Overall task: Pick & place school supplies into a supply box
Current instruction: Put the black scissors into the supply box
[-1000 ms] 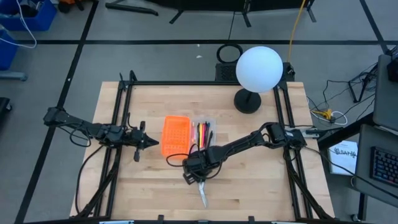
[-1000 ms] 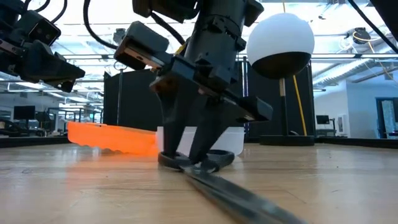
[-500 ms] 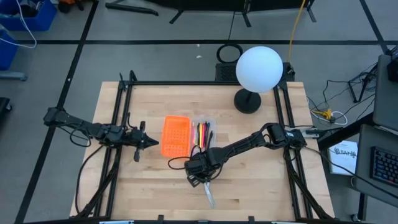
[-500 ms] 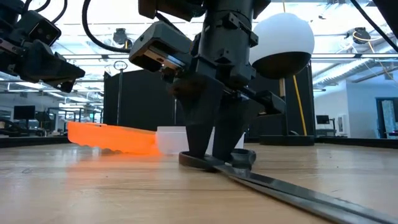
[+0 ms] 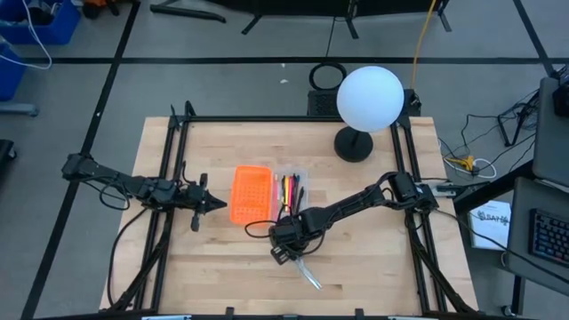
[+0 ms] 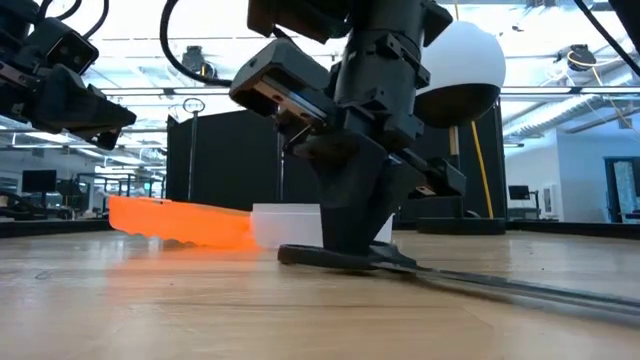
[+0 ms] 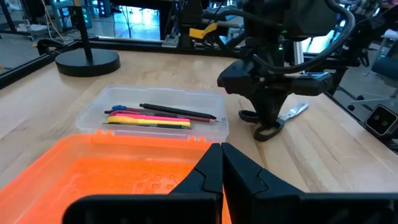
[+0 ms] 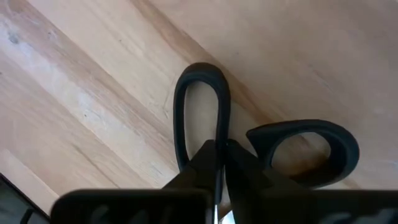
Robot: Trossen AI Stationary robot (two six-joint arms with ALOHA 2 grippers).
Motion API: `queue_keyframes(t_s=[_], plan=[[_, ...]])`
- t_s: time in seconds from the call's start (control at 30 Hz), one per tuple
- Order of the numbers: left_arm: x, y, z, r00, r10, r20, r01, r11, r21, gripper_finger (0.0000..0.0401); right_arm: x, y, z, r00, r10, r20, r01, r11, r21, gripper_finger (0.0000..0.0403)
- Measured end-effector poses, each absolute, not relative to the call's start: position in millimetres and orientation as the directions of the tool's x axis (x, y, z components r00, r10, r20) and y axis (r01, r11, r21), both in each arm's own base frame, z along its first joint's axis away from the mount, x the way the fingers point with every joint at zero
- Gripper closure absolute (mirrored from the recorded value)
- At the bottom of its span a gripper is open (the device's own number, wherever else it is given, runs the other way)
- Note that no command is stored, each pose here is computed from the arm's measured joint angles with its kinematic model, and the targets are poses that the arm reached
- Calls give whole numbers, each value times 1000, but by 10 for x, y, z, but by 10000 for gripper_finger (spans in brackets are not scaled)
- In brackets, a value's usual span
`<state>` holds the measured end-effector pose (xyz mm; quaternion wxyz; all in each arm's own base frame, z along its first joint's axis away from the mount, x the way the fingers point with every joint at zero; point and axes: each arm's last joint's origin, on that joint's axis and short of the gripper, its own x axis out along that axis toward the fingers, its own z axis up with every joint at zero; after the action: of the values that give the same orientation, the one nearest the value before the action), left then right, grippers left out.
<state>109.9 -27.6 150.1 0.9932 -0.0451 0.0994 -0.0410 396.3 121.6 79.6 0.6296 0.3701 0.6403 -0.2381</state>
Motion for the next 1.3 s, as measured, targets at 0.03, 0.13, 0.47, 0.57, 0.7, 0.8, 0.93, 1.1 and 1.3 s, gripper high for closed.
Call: queue_keyframes(t_s=[0.03, 0.13, 0.47, 0.57, 0.7, 0.8, 0.93, 1.1, 1.3], plan=[[1099, -277, 1501, 977, -91, -194, 73, 993, -97, 393, 3962, 1213, 818, 72, 166, -984, 773, 614, 160, 391], [1098, -277, 1501, 977, -91, -194, 73, 993, -97, 393, 3955, 1208, 928, 111, 125, -986, 766, 621, 165, 395], [1097, -277, 1492, 975, -92, -203, 74, 993, -95, 393, 3897, 1285, 1726, 398, -12, -917, 723, 619, 306, 401], [1097, -277, 1492, 975, -93, -203, 74, 993, -96, 393, 3849, 1307, 1992, 475, -24, -880, 703, 612, 363, 401], [1097, -277, 1492, 975, -92, -202, 74, 992, -99, 393, 3835, 1346, 2133, 541, -23, -841, 675, 608, 418, 402], [1097, -277, 1492, 975, -92, -202, 73, 992, -100, 393, 3852, 1326, 2294, 611, -8, -792, 643, 588, 490, 402], [1097, -277, 1494, 975, -92, -200, 73, 992, -100, 393, 3916, 1102, 2407, 661, -87, -746, 666, 527, 529, 402], [1099, -277, 1503, 977, -92, -192, 74, 992, -103, 393, 4008, 531, 2519, 671, -190, -717, 711, 438, 550, 402], [1098, -283, 1501, 975, -113, -194, 94, 990, -107, 393, 4037, -89, 2509, 617, -339, -710, 779, 391, 490, 402]])
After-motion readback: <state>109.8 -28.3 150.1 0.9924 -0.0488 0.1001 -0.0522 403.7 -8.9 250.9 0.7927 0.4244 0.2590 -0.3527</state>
